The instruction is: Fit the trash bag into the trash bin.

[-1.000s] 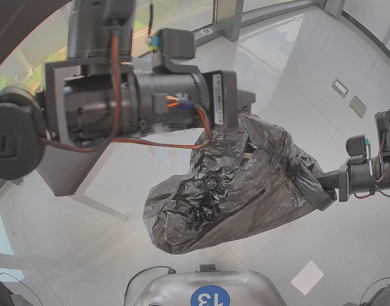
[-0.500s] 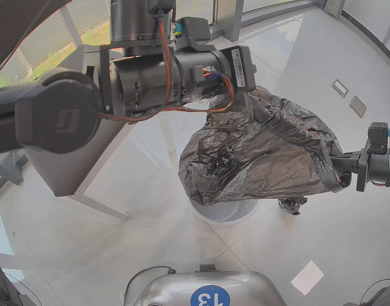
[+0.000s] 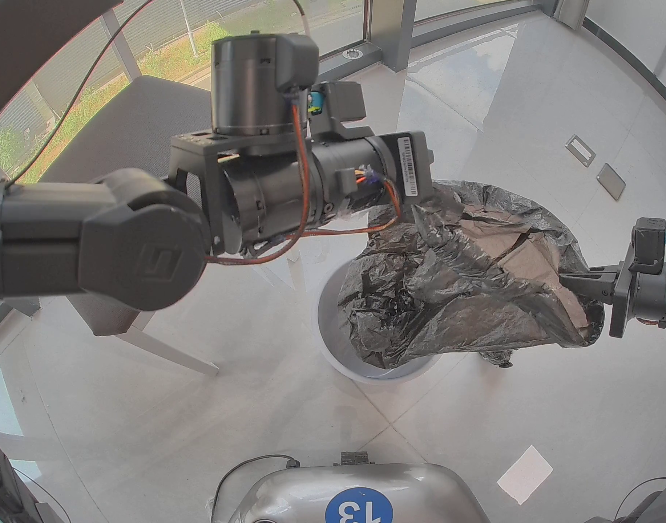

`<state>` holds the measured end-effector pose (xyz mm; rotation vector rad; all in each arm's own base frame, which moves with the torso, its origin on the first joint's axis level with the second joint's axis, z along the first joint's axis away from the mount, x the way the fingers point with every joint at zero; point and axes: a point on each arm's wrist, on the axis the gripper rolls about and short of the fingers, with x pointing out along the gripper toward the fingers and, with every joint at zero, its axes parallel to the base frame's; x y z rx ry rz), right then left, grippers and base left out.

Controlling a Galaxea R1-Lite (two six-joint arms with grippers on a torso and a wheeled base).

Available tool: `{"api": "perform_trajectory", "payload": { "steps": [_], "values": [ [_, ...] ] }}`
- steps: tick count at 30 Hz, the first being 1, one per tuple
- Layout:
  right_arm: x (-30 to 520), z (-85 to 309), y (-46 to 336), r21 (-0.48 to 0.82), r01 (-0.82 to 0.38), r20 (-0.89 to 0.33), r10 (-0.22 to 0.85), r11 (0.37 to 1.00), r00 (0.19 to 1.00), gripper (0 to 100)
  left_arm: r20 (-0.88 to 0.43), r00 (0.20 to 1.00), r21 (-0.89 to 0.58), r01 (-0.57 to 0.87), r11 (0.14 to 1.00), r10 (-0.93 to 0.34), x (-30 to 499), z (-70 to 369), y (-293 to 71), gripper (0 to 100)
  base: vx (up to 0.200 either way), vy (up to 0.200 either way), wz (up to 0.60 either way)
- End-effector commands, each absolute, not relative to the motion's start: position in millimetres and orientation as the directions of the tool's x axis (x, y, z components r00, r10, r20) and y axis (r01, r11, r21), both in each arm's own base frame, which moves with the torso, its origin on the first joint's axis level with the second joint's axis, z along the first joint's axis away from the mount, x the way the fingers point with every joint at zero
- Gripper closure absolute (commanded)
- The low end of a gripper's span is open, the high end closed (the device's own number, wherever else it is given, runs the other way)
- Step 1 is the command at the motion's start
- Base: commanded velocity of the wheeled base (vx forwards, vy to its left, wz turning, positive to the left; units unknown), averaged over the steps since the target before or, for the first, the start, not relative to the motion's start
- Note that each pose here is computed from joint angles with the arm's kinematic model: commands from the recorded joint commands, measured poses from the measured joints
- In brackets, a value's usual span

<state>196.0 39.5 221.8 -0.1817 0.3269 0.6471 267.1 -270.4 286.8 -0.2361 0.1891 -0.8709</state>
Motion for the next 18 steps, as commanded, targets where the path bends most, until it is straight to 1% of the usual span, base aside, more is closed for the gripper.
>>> {"api": "perform_trajectory", "payload": {
  "steps": [1,7,12,18],
  "values": [
    [199,215,42,-0.060,-0.626,-0.361,0.568,0.778,0.740,100,-0.114,0.648,-0.284,0.705,0.650,-0.753,282,265,-268,100,0.000,0.000,0.00],
    [215,205,48,-0.050,-0.644,-0.394,0.577,0.763,0.715,100,-0.136,0.646,-0.286,0.700,0.654,-0.751,296,249,-266,100,0.000,0.000,0.00],
    [239,196,53,-0.042,-0.648,-0.405,0.580,0.761,0.707,100,-0.141,0.670,-0.283,0.678,0.678,-0.728,316,238,-256,100,0.000,0.000,0.00],
    [261,183,61,-0.026,-0.662,-0.426,0.591,0.749,0.685,100,-0.170,0.670,-0.281,0.670,0.687,-0.723,323,227,-250,100,0.000,0.000,0.00]
  ]
}}
